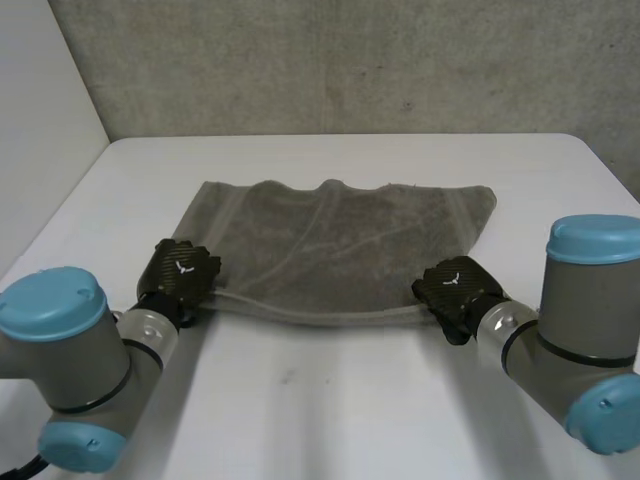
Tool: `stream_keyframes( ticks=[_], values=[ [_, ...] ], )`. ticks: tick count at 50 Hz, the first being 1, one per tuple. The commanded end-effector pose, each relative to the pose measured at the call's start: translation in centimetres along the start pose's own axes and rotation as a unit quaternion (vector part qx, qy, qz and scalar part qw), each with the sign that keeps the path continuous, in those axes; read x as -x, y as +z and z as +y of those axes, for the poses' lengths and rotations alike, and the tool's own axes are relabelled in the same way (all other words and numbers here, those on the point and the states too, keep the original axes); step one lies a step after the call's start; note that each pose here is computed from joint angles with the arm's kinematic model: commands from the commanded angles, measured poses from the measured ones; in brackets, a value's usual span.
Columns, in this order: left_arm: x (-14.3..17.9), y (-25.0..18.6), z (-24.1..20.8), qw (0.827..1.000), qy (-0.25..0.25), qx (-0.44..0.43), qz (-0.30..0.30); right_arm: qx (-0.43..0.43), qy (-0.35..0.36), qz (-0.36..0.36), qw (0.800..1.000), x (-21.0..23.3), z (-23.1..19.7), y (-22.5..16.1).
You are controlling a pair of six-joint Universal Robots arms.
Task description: Fold the laundry
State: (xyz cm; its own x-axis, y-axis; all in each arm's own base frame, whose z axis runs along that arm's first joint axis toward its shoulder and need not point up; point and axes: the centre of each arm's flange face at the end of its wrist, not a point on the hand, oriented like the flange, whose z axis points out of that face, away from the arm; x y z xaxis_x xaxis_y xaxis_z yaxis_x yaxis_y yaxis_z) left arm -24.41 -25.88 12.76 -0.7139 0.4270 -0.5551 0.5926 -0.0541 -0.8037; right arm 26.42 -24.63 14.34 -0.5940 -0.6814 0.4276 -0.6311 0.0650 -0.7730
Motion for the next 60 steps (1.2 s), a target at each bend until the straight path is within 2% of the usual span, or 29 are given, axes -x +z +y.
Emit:
stream_keyframes(
  ticks=[1,2,3,5,6,8,13,20,37,42,44,49,60],
  values=[
    [1.0,-0.6,-1.1,1.0,-0.002,-0.013,-0.016,-0.02,0.089,0.008,0.996,-1.5,-0.9,-1.5],
    [1.3,-0.6,-1.0,1.0,-0.003,-0.012,-0.02,-0.023,0.132,0.021,0.991,-2.6,-0.8,-1.7],
    [1.3,-0.6,-1.0,1.0,-0.003,-0.012,-0.02,-0.023,0.132,0.021,0.991,-2.6,-0.8,-1.7],
    [1.8,-0.6,-1.2,1.0,-0.004,-0.014,-0.027,-0.03,0.202,0.038,0.978,-4.4,-0.4,-1.8],
    [1.8,-0.6,-1.2,1.0,-0.004,-0.014,-0.027,-0.03,0.202,0.038,0.978,-4.4,-0.4,-1.8],
    [2.2,-0.7,-1.6,0.999,-0.005,-0.02,-0.033,-0.038,0.247,0.038,0.968,-5.9,-0.2,-1.6],
    [3.9,-1.2,-2.4,0.998,-0.012,-0.028,-0.054,-0.036,0.265,0.037,0.963,-7.5,0.5,-1.4],
    [4.0,-1.6,-2.7,0.998,-0.019,-0.031,-0.055,-0.013,0.274,0.022,0.961,-6.8,1.8,-0.6],
    [4.2,-1.4,-2.1,0.998,-0.021,-0.024,-0.056,-0.001,0.268,0.02,0.963,-6.1,2.7,0.2],
    [4.2,-1.3,-2.0,0.998,-0.021,-0.021,-0.056,0.001,0.225,0.02,0.974,-6.0,2.9,0.2],
    [4.2,-1.3,-2.0,0.998,-0.021,-0.021,-0.056,0.004,0.187,0.017,0.982,-5.7,3.0,0.2],
    [4.2,-1.3,-2.0,0.998,-0.021,-0.022,-0.057,0.008,0.148,0.017,0.989,-5.7,3.4,0.6],
    [4.0,-1.3,-1.8,0.998,-0.021,-0.018,-0.054,-0.013,0.126,0.034,0.991,-6.1,4.0,2.1]
  ],
)
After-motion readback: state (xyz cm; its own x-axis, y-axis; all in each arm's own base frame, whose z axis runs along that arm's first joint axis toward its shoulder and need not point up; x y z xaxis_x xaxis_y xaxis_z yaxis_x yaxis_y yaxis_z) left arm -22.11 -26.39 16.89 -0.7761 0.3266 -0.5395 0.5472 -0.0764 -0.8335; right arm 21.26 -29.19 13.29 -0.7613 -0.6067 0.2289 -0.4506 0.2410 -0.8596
